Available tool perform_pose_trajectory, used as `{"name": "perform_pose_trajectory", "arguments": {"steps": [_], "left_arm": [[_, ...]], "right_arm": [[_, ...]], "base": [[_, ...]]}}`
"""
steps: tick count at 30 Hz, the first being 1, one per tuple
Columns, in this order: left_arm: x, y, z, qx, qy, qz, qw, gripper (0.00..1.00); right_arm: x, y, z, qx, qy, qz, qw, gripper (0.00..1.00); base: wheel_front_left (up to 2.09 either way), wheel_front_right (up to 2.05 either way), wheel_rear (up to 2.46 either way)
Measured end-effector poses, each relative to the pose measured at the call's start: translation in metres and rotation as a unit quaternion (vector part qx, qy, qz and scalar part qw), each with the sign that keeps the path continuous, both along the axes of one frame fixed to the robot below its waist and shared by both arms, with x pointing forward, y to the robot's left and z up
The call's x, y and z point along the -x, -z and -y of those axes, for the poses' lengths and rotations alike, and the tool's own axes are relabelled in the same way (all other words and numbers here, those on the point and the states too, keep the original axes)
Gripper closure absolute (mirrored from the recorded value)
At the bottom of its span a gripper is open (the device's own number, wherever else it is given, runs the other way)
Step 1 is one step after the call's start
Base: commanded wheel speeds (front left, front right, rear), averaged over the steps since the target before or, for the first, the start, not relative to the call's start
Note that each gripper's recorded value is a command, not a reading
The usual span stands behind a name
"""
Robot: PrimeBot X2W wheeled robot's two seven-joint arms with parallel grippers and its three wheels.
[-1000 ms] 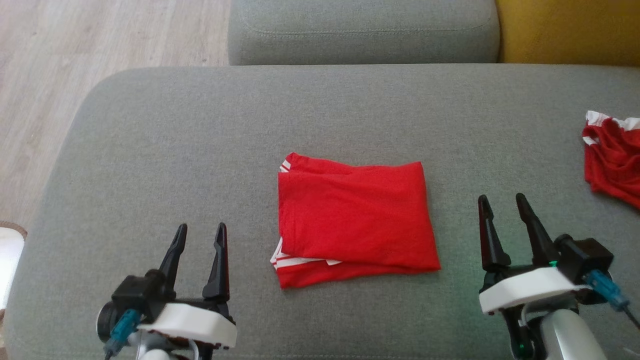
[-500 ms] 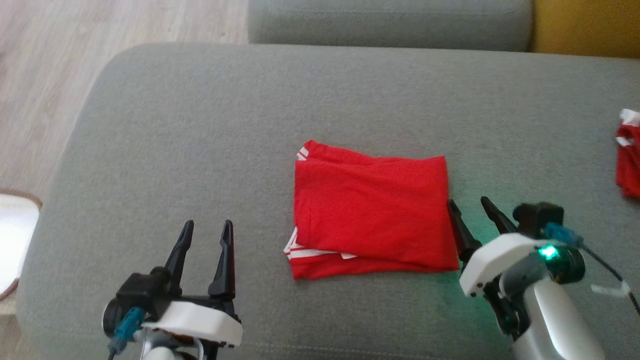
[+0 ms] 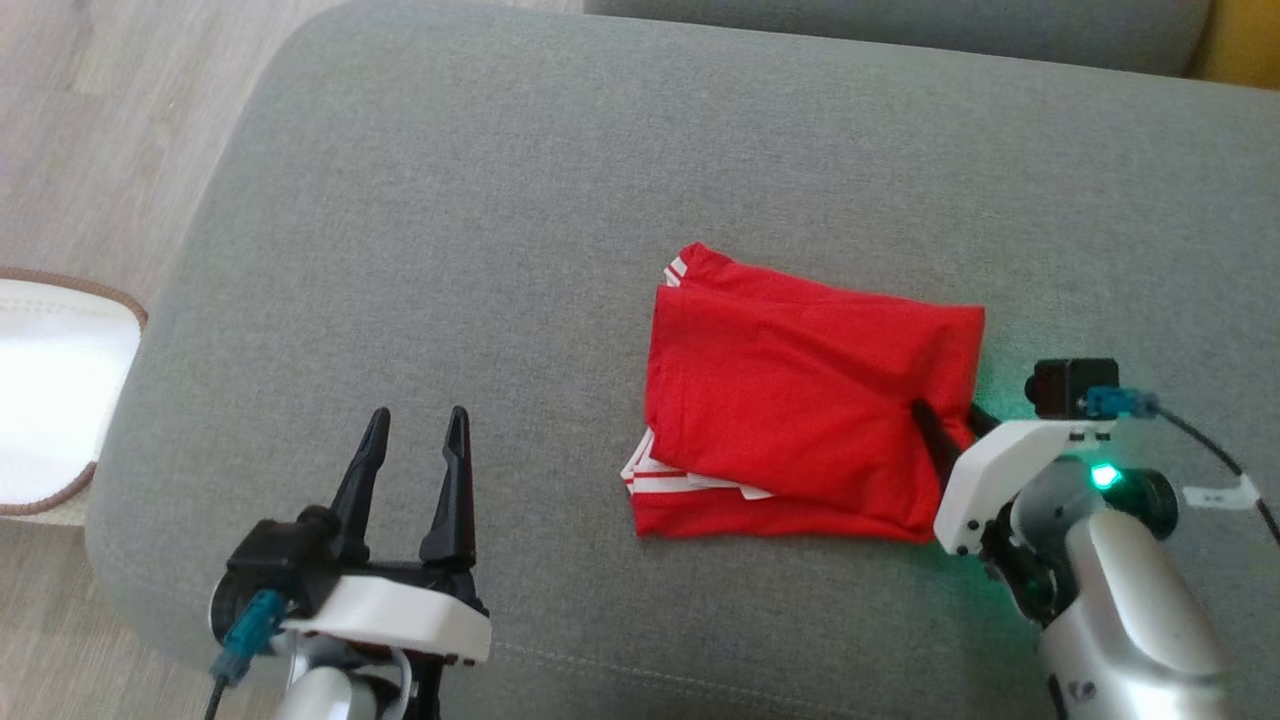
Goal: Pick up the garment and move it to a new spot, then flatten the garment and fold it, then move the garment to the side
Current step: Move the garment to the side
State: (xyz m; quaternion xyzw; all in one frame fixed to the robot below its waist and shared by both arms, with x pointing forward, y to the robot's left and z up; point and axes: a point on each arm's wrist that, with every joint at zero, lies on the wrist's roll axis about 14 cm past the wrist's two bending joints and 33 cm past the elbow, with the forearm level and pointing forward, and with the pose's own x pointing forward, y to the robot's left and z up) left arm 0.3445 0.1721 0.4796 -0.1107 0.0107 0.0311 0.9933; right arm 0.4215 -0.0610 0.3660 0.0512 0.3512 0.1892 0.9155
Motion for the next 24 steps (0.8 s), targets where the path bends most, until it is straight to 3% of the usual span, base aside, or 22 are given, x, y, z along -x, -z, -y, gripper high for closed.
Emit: {"name": "perform_pose_trajectory", "arguments": {"steps": [1,2,3,11,17,24], "left_arm": [[0.0,0.0,0.0,0.001,-0.001,-0.001,1.0,0.0],[0.0,0.0,0.0,0.001,-0.001,-0.001,1.0,0.0],[0.0,0.0,-0.001,0.0,-0.003,-0.001,1.0,0.0],[-0.011,-0.003,0.015,0.004,0.023,0.007,1.0,0.0],[-0.027,-0.005,0.045,0.004,0.074,0.015,0.997,0.0],[-0.053,-0.013,0.089,0.006,0.145,0.037,0.989,0.0]], "right_arm": [[-0.001,0.0,-0.001,-0.004,-0.001,-0.005,1.0,0.74],[-0.001,-0.001,-0.001,-0.006,0.0,-0.007,1.0,0.96],[0.0,-0.001,-0.001,-0.007,0.0,-0.008,1.0,1.0],[-0.007,-0.017,0.021,-0.008,0.028,0.03,0.999,1.0],[-0.021,-0.047,0.078,0.026,0.071,0.086,0.993,1.0],[-0.013,-0.069,0.139,0.058,0.13,0.111,0.984,1.0]], "base": [[0.0,0.0,0.0],[0.0,0.0,0.0],[0.0,0.0,0.0],[0.0,0.0,0.0],[0.0,0.0,0.0],[0.0,0.0,0.0]]}}
